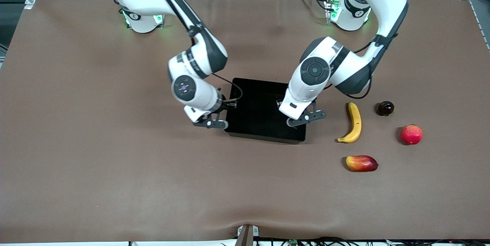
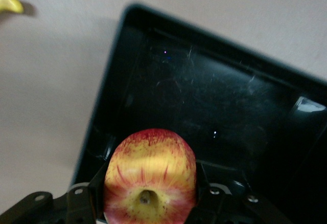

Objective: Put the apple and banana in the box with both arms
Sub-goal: 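Open the left gripper over the box while the right gripper withdraws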

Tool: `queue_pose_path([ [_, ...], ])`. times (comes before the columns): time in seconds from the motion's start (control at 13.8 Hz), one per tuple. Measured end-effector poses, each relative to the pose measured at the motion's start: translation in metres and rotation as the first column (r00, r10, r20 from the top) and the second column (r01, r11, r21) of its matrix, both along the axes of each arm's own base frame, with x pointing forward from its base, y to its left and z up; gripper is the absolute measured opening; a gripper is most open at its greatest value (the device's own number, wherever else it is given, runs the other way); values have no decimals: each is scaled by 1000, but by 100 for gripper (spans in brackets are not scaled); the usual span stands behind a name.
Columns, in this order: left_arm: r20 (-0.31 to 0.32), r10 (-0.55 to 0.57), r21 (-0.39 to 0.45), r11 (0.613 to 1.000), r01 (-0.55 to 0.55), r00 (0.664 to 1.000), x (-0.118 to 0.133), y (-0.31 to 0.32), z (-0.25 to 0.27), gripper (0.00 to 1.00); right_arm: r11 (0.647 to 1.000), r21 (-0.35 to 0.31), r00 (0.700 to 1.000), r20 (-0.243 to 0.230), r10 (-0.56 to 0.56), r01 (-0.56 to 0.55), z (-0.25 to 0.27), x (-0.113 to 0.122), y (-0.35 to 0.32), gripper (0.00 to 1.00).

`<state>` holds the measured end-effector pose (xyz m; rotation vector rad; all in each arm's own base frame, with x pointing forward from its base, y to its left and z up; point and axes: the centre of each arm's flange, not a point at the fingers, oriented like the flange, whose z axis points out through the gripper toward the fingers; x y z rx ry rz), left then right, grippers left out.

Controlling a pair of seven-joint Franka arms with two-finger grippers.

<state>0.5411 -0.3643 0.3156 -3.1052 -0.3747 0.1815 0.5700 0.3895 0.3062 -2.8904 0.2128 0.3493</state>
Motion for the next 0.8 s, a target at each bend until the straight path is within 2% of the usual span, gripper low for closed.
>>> queue_pose_path([
  [0.15, -39, -7, 8, 1000, 8, 999, -15, -12, -31, 66, 1000, 1, 999, -50, -16, 16, 65, 28, -40, 100],
  [0.36, -79, -45, 35, 998, 48, 996, -25, -19, -77, 66, 998, -15, 997, -48, -62, 61, 142, 62, -109, 100],
  [0.58, -95, -48, 21, 999, 50, 994, -27, -21, -107, 66, 994, -39, 993, -63, -104, 102, 179, 78, -164, 100],
  [0.65, -97, -48, 17, 999, 50, 994, -27, -22, -111, 66, 991, -54, 991, -50, -127, 124, 191, 84, -187, 100],
  [0.8, -94, -45, 13, 999, 47, 995, -26, -22, -113, 66, 983, -95, 988, 16, -155, 156, 222, 94, -243, 100],
])
